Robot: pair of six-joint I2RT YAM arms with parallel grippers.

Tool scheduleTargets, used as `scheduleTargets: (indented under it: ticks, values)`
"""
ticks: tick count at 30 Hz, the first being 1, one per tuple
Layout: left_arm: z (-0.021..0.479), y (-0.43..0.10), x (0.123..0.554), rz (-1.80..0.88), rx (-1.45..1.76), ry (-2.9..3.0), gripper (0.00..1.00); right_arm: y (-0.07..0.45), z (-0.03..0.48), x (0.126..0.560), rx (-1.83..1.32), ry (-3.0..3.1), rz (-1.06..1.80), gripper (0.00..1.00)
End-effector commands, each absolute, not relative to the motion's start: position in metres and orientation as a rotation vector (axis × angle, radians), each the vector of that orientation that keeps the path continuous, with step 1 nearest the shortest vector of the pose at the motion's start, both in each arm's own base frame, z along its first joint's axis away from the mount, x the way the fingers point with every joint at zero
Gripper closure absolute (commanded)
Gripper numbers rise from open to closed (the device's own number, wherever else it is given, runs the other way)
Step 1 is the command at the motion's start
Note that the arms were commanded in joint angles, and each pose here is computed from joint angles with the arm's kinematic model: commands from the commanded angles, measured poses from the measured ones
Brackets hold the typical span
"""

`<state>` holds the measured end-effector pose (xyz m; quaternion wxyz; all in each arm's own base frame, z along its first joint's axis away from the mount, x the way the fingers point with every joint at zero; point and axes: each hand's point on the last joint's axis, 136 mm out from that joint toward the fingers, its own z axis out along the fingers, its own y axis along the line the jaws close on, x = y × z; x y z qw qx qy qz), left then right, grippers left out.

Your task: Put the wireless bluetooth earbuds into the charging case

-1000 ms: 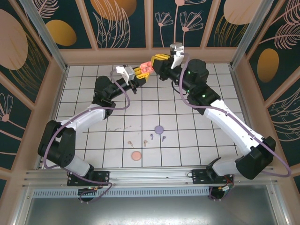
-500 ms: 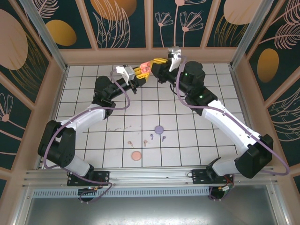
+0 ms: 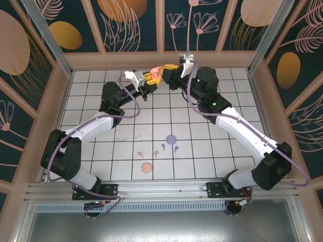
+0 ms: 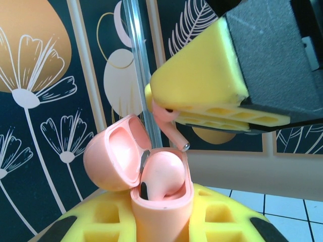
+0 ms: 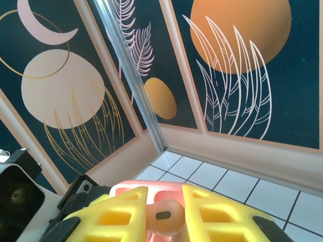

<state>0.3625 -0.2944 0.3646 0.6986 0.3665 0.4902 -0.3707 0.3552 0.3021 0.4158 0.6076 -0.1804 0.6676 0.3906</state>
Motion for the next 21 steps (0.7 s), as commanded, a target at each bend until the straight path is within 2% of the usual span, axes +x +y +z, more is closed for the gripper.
scheduleTargets:
  ticks: [1,21]
  values:
    - [0.391,-0.292,0.351,-0.828,0.807,1.020,1.00,0.302,0.415,0.359,-0.405,1.528,0.926,0.79]
    - [0.397,-0.291,0.347,-0.830,0.798,1.004,1.00,0.310,0.392,0.361,-0.467,1.554,0.866,0.81]
